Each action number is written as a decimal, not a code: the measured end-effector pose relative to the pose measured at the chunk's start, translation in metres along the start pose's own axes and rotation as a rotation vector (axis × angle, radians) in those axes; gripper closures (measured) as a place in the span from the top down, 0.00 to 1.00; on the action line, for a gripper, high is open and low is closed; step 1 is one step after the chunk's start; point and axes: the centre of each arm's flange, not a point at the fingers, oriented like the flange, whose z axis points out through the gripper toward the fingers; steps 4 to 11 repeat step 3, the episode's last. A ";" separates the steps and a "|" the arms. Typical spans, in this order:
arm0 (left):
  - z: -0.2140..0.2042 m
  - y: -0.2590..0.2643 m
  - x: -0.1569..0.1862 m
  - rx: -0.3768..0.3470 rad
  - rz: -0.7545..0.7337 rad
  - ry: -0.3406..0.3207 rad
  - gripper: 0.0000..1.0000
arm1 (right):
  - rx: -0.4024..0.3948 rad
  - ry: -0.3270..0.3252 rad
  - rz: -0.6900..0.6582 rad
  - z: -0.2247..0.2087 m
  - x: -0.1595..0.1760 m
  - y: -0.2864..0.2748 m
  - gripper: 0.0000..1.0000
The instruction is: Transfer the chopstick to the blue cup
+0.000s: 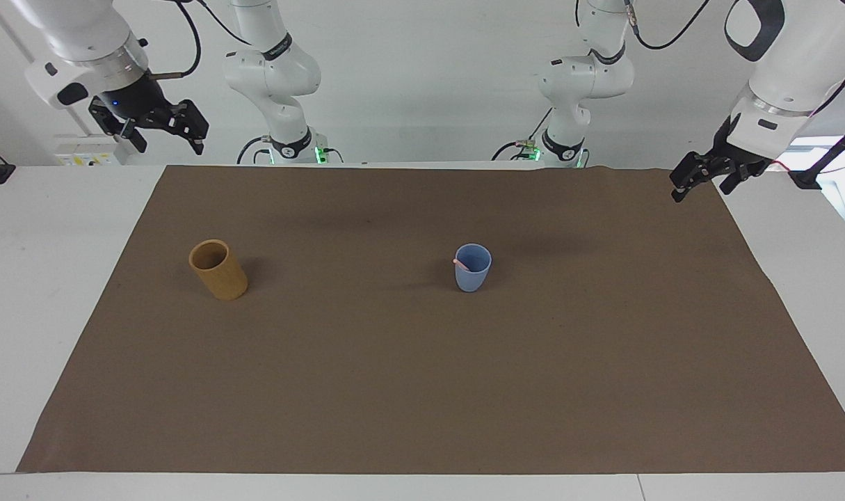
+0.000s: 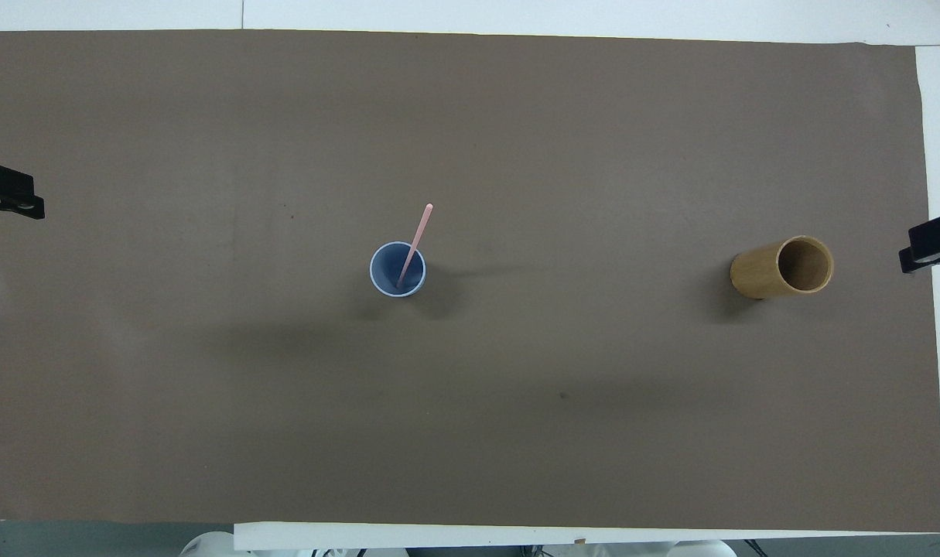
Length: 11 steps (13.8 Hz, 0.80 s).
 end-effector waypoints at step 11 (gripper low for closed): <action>0.000 0.000 0.000 0.000 0.000 0.000 1.00 | 0.003 -0.014 0.011 0.005 -0.002 0.006 1.00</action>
